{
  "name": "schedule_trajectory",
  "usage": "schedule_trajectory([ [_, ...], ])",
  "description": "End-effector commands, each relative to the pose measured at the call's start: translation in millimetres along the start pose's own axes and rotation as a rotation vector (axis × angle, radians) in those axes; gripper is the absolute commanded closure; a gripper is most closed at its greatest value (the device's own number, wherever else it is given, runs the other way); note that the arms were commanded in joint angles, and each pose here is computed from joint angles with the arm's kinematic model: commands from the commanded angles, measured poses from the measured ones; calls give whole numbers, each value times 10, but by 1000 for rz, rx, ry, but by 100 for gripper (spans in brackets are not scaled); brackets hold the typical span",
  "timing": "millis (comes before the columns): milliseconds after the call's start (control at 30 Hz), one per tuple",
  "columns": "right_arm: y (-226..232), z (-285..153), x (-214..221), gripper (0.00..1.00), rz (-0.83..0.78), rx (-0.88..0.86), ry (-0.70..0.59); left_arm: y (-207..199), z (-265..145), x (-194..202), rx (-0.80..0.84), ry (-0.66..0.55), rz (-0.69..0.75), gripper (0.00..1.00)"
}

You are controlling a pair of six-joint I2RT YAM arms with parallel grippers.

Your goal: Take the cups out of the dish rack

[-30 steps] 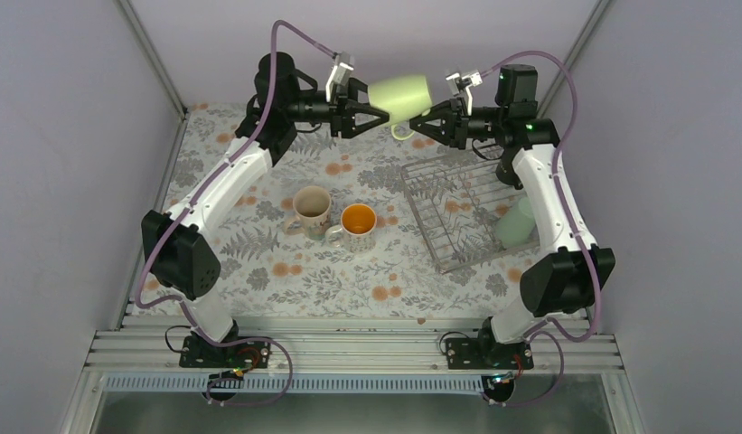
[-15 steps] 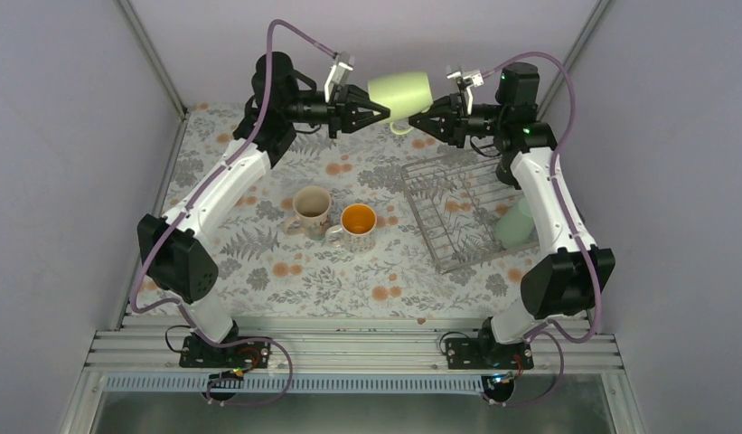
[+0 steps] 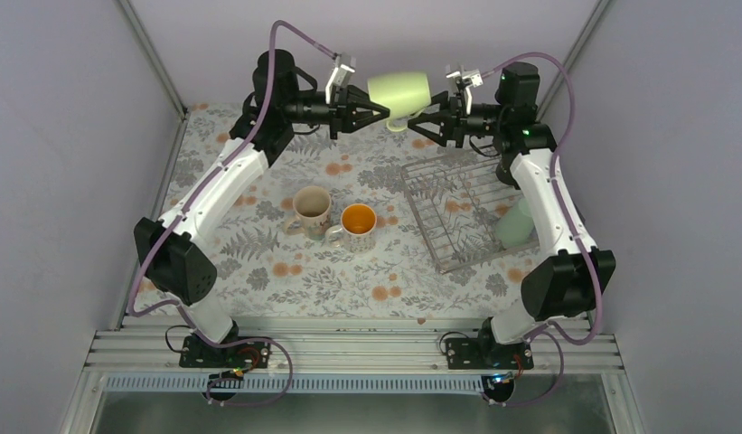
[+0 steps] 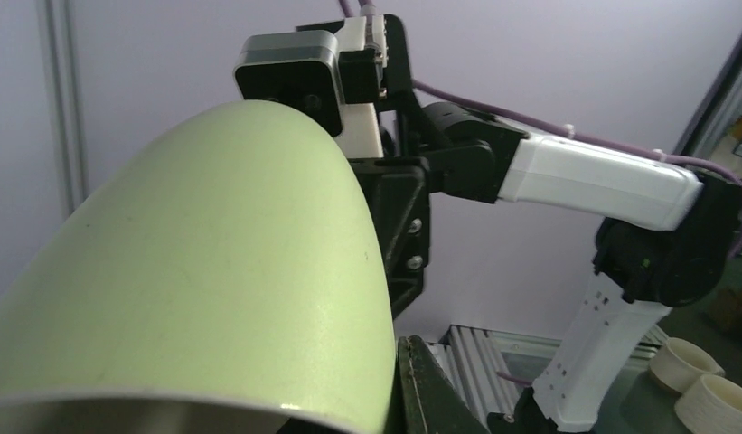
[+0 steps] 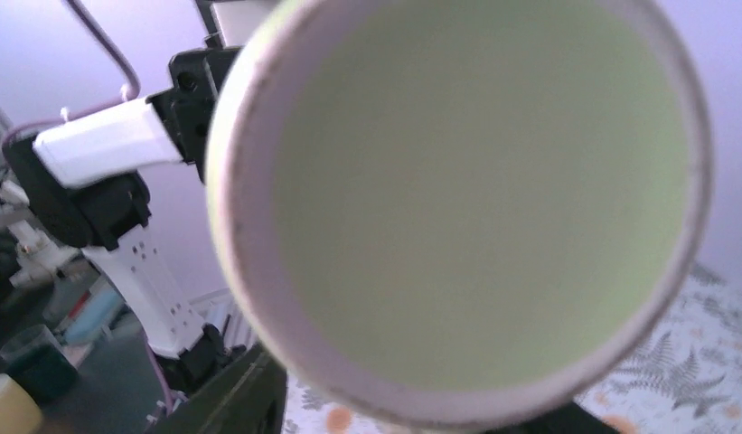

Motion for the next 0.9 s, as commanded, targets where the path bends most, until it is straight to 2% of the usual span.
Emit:
schedule_trajectory([
  [0,197,-32,-162,44,-50,17,-8,-166,-108,-264,-92,-40,175,98],
  [167,216,-69,-123,31,-58,98,41,-148,-217,-328,-216,-16,237,98],
  [233,161,-101,-76,26,-40,174,88,-186,-296,-430,-288,-3,305,98],
  [367,-79,-192,183,17,23,358,271,-228,-621,-632,-450,20,375,98],
  [500,-316,-382,457,13,102,480,434,-279,-1058,-780,-634,100,450,98],
  [667,-444,-606,620,10,116,609,538,-192,-1563,-628,-901,305,486,98],
  [767,-437,-671,638,9,103,651,577,-93,-1850,-359,-1021,476,477,98],
  [867,-420,-720,644,10,96,683,612,22,-2132,50,-1085,639,405,98],
])
Point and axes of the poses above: each gripper's point midway between its finger pads, its own z axis out along the fingers, its own y axis along the line the jaws close on, x = y × z, the point moved 6 cm from there along -z, back along the fingers, and after that the axes turned 8 degrees about -z, right-handed, at the moved point
